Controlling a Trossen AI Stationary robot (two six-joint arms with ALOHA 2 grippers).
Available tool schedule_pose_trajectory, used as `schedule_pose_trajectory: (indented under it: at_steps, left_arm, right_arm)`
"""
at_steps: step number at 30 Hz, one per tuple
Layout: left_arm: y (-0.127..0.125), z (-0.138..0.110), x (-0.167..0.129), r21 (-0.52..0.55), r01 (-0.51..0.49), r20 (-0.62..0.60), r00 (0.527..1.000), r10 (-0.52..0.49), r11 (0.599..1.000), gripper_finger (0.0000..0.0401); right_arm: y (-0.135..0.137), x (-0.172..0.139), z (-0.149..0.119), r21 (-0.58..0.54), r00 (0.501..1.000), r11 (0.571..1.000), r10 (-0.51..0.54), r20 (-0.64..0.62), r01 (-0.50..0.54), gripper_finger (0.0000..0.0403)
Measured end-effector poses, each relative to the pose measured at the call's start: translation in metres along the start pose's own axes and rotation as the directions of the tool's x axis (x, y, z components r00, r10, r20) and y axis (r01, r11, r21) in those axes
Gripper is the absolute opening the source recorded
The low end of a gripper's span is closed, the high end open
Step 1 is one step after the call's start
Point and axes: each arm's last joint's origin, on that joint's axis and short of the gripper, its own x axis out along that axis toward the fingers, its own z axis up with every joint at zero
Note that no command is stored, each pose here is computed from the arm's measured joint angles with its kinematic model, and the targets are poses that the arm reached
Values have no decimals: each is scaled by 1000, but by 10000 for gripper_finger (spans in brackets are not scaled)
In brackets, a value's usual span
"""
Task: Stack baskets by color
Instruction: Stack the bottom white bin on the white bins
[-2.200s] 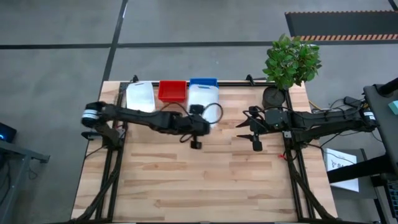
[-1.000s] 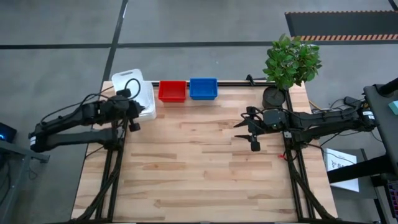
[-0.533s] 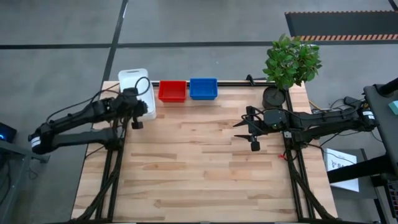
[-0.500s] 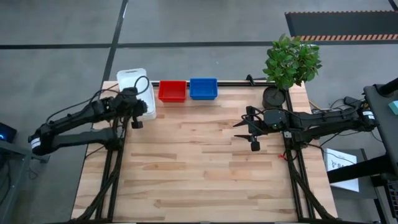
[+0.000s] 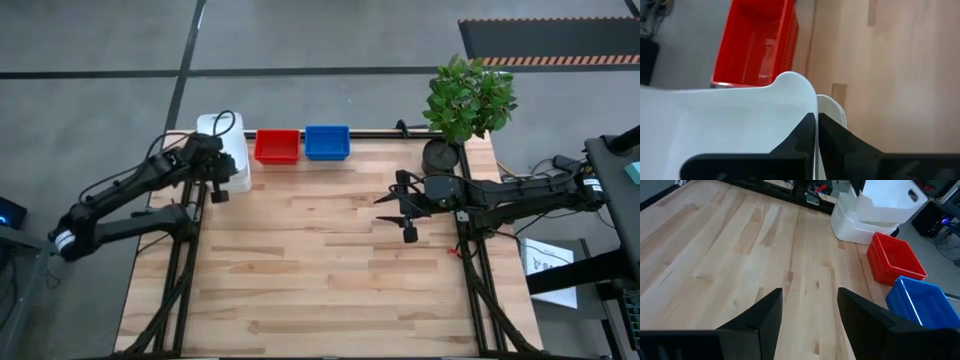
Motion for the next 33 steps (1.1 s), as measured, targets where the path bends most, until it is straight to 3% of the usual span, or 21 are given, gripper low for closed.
schedule_pose_trajectory:
  at_steps: [12, 28, 30, 33]
  left_arm:
    - [2, 2, 16, -27, 40, -67, 997, -42, 999, 2]
    - [16, 20, -19, -82, -33, 34, 999, 35, 996, 97]
    - [16, 20, -19, -127, -16, 13, 1000, 18, 992, 104]
    - [16, 21, -17, -292, 7, -33, 999, -18, 956, 119]
  right_arm:
    - [0, 0, 0, 28, 1000, 1000, 0, 0, 0, 183]
    - [0, 0, -1, 71, 1000, 997, 1, -3, -1, 183]
    - [0, 0, -1, 78, 1000, 997, 1, -3, 0, 183]
    - [0, 0, -1, 87, 1000, 996, 1, -4, -1, 183]
